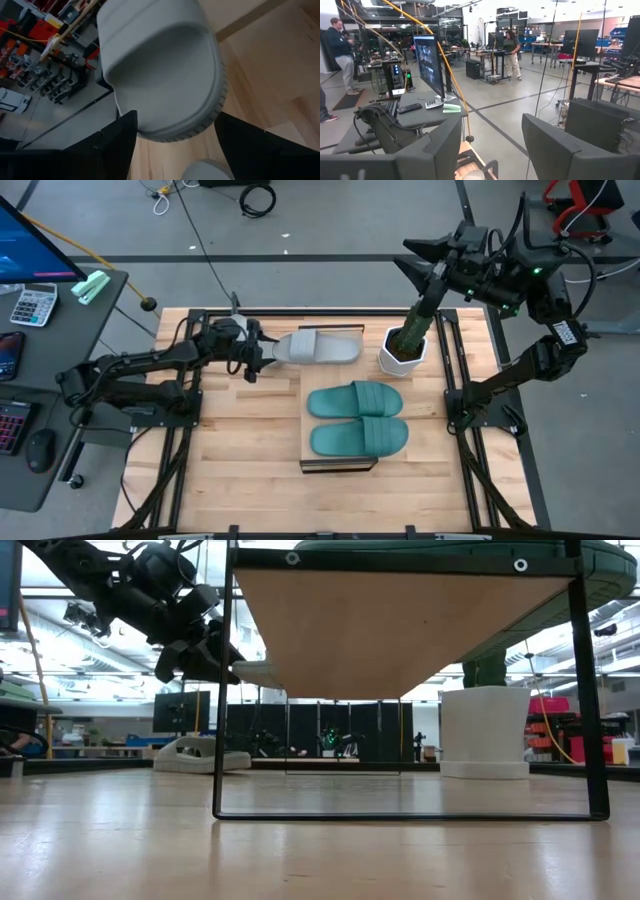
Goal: Pick and place slides into the shelf
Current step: Put the bottom gray slide on the shelf, then put the gray slide on the shelf
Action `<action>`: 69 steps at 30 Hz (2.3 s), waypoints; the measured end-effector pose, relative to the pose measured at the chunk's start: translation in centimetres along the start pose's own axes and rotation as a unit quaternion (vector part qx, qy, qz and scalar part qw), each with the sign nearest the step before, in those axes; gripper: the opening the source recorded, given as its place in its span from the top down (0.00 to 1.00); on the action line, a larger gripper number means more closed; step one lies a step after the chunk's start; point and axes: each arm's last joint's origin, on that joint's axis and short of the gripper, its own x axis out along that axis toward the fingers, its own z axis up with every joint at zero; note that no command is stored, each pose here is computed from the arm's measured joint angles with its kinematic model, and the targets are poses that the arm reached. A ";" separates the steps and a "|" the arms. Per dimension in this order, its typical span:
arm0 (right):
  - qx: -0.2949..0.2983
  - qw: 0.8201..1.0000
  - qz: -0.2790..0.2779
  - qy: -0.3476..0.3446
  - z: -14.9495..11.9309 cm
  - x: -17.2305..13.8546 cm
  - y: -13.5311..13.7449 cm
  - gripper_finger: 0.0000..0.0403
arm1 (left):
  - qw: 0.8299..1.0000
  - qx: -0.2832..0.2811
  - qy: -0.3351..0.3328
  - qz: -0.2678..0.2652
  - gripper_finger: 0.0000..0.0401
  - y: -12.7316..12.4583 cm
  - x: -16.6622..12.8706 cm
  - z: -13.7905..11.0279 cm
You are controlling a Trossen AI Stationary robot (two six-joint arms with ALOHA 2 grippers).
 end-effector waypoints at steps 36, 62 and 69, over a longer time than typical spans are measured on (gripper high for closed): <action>-0.018 0.999 0.025 0.012 -0.2 0.0 0.1 0.47 | 0.907 -0.345 0.140 0.197 0.37 4.1 -8.0 -1.4; -0.049 0.987 0.139 0.057 -1.1 -0.2 0.7 0.47 | 0.638 -0.652 0.402 0.084 0.47 14.3 -3.8 -11.5; -0.057 0.985 0.148 0.075 -1.5 -0.2 0.7 0.47 | 0.614 -0.626 0.457 0.151 0.53 14.0 -1.2 -12.5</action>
